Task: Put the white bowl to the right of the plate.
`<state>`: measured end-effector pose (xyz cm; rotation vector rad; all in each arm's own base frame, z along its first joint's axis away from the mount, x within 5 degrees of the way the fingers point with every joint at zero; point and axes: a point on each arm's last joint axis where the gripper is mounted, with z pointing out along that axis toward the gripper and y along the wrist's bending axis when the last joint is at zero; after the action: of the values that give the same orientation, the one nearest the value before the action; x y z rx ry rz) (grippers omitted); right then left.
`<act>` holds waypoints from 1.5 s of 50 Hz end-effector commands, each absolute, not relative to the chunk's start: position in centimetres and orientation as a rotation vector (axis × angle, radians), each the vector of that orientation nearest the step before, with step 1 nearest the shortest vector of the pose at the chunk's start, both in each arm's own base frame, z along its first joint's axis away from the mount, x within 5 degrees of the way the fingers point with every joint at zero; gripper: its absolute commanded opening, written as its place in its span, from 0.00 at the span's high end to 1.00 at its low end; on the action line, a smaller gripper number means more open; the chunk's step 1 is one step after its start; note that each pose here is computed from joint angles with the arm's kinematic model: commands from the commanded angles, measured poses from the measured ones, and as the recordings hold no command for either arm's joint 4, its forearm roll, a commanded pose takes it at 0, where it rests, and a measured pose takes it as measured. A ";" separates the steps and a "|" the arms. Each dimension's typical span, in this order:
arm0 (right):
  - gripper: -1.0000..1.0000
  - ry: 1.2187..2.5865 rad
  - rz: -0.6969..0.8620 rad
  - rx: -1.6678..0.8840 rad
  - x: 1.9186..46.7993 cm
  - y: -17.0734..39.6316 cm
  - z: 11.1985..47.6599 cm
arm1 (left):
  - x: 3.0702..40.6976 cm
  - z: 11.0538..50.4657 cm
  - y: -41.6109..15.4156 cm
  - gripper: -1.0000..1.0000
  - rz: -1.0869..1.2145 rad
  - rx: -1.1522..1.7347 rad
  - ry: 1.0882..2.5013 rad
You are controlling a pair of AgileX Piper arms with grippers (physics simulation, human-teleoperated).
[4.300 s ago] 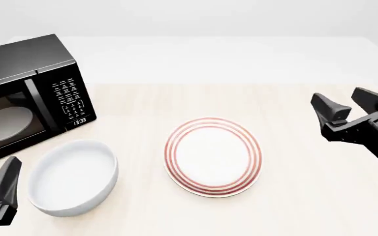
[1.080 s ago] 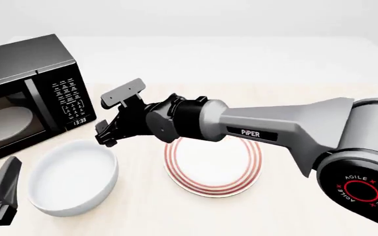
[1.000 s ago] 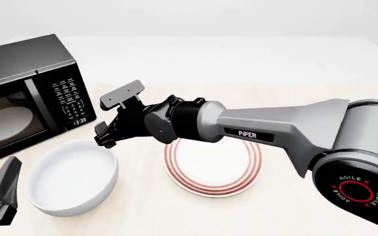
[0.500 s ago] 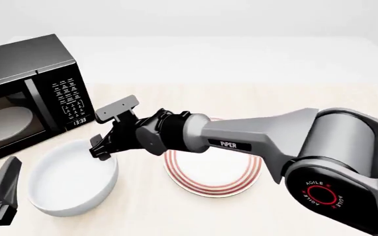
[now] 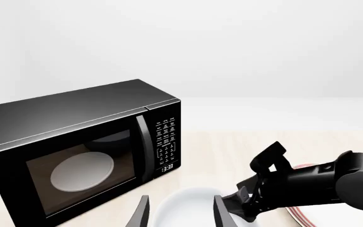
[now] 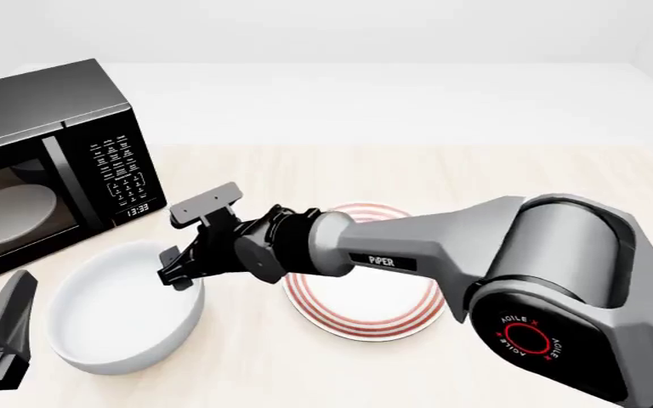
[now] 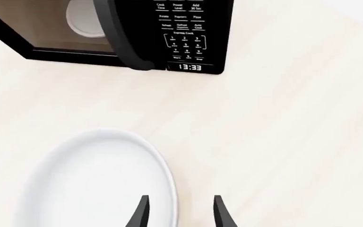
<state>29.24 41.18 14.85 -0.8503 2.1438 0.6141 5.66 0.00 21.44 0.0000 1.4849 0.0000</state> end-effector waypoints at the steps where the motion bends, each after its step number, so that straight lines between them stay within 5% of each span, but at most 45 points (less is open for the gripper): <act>1: 0.00 2.152 0.620 -0.834 29.3 41.1 14.2 | 5.7 21.4 0.0 0.00 0.000 0.000 1.485; 40: 0.00 2.195 0.605 -0.818 30.0 41.2 11.6 | 5.7 21.4 0.0 0.00 0.000 0.000 1.485; 41: 1.00 2.195 0.604 -0.820 29.9 41.2 11.5 | 5.7 21.4 0.0 0.00 0.000 0.000 1.485; 53: 1.00 2.177 0.593 -0.837 30.1 40.9 12.3 | 5.7 21.4 0.0 0.00 0.000 0.000 1.485; 75: 1.00 2.025 0.572 -0.754 30.8 34.4 21.8 | 5.7 21.4 0.0 0.00 0.000 0.000 1.485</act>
<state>30.59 37.47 17.98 -0.8386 2.0699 0.5595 5.66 0.00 21.44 0.0000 1.4849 0.0000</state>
